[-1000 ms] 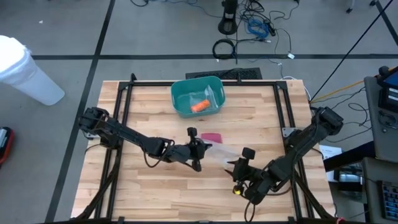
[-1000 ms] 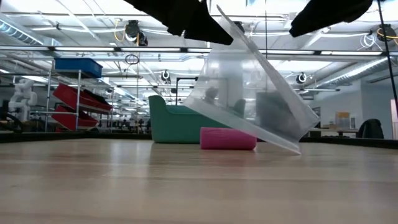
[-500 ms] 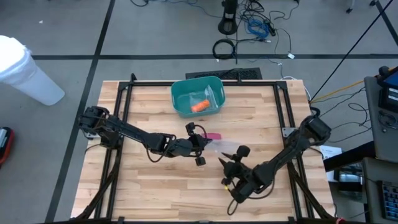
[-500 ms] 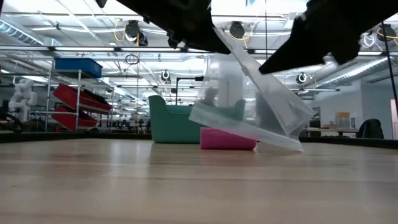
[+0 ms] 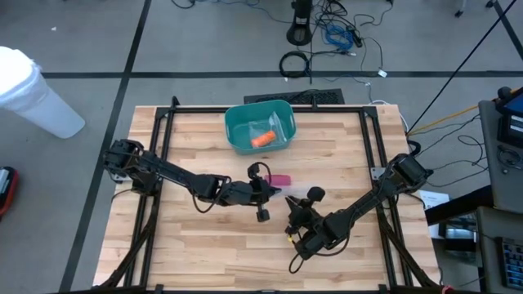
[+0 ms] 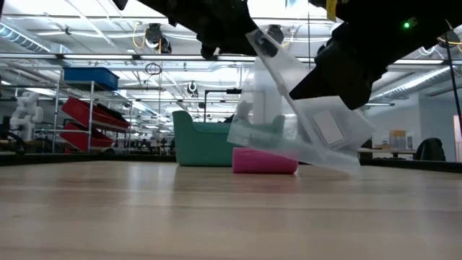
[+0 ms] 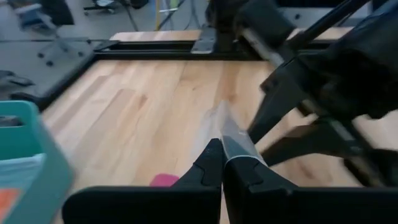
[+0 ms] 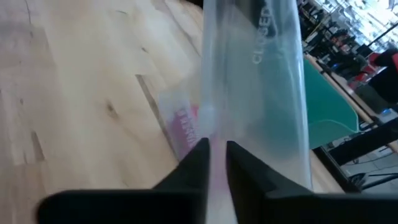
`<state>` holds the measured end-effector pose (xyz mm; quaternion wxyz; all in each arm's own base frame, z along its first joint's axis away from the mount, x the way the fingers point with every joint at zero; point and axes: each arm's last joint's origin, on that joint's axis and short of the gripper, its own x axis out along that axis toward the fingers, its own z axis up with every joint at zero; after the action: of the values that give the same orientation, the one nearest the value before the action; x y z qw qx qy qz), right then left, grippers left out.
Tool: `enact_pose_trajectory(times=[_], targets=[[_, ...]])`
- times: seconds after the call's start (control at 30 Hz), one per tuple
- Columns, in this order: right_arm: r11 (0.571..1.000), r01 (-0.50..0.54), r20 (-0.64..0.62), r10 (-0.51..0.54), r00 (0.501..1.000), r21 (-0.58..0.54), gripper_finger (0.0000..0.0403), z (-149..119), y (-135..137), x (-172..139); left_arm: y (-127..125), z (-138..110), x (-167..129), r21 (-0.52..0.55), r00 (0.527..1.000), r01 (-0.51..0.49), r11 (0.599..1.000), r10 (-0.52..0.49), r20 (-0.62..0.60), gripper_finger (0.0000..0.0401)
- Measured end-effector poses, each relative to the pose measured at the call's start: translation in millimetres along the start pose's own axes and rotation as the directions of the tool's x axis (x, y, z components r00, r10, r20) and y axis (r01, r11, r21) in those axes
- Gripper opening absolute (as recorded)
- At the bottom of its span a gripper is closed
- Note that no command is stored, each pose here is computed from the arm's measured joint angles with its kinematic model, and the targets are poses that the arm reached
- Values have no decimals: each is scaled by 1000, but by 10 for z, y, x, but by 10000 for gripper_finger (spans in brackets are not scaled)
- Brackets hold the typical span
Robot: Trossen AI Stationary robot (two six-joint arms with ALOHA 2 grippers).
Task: Roll bandage
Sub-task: Open the transparent zip bag
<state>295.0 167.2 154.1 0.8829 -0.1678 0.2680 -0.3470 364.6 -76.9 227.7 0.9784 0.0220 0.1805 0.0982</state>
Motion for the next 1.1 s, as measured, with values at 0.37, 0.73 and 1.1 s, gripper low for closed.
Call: enact_pose_trajectory(times=[0.37,0.73,1.1], targets=[[999,-35,44,36,998,-14,46,-7,66,-194,86,24,38,-123,1000,5,992,-4,11,0],[996,-87,83,87,993,-13,163,-30,150,-360,130,52,66,-297,995,101,949,-97,28,0],[994,111,183,-113,977,20,163,-103,174,-180,104,105,59,-373,981,192,908,-175,78,0]])
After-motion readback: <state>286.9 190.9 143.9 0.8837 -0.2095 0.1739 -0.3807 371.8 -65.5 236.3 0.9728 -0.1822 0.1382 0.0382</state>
